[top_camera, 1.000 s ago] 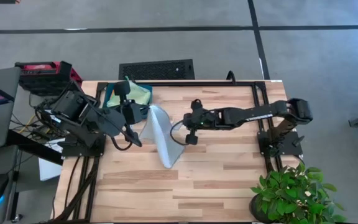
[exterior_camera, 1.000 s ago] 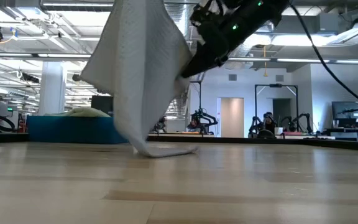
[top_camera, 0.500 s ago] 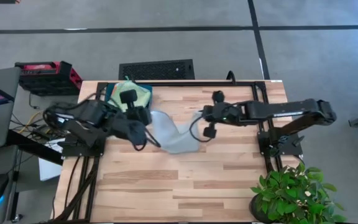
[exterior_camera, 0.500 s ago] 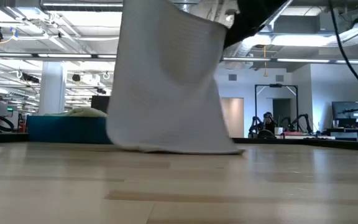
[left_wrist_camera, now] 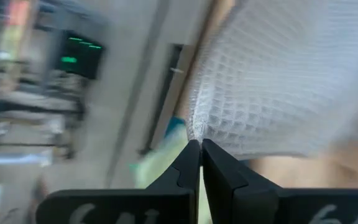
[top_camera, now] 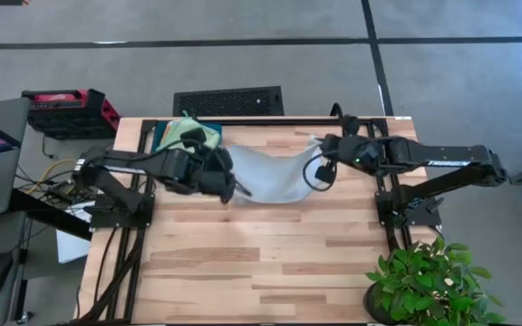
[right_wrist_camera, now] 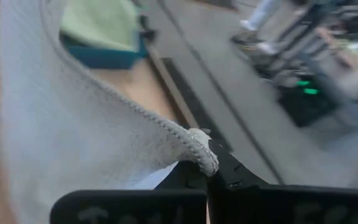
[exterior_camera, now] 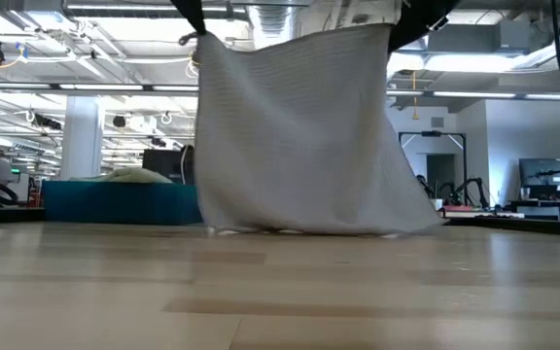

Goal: Fold microfiber towels
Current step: Fold the gray towel

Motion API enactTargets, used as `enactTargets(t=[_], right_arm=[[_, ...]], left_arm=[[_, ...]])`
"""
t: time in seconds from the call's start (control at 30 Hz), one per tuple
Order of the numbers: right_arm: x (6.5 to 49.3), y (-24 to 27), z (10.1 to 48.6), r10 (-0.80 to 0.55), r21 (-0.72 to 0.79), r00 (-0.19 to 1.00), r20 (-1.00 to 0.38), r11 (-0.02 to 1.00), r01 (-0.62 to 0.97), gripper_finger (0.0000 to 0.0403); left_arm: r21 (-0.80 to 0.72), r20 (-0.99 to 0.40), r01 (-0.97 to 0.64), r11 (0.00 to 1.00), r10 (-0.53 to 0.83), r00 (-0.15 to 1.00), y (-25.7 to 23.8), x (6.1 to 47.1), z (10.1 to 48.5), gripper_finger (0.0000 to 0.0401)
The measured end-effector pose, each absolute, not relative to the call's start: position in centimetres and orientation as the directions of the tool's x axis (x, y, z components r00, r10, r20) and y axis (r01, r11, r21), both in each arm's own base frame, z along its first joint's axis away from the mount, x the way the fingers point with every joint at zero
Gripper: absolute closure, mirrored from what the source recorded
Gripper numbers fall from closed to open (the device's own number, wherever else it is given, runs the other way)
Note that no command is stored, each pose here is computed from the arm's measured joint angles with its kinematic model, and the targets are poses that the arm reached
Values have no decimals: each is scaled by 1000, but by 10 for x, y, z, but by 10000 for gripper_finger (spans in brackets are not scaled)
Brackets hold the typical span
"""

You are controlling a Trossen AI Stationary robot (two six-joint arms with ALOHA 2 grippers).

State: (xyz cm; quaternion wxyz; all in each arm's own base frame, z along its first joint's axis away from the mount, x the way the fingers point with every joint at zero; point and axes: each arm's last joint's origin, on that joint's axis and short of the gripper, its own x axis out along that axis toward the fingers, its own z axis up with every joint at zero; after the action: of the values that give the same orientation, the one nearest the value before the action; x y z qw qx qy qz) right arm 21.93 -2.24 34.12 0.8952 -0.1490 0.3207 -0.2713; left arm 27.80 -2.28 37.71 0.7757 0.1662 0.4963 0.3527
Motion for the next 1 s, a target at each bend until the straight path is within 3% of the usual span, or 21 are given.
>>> enactTargets(t=[0.27, 0.43, 0.63, 0.87, 1.0], right_arm=[[212, -47, 360, -805, -599, 507, -307, 578, 555, 393], [205, -43, 376, -803, -589, 535, -263, 573, 570, 397], [194, -19, 358, -688, -531, 579, -437, 717, 452, 395], [192, 17, 313, -466, -351, 587, -662, 885, 306, 393], [190, 39, 286, -369, -268, 573, -732, 929, 255, 393]], left_arm=[[728, -391, -504, 466, 885, 253, 16, 298, 397, 401], [735, -327, -505, 452, 889, 319, 21, 308, 418, 401], [655, -484, -414, 633, 771, 413, 5, 306, 406, 401], [513, -679, -344, 787, 617, 398, -26, 303, 358, 401], [440, -756, -307, 844, 533, 380, -46, 300, 328, 401]])
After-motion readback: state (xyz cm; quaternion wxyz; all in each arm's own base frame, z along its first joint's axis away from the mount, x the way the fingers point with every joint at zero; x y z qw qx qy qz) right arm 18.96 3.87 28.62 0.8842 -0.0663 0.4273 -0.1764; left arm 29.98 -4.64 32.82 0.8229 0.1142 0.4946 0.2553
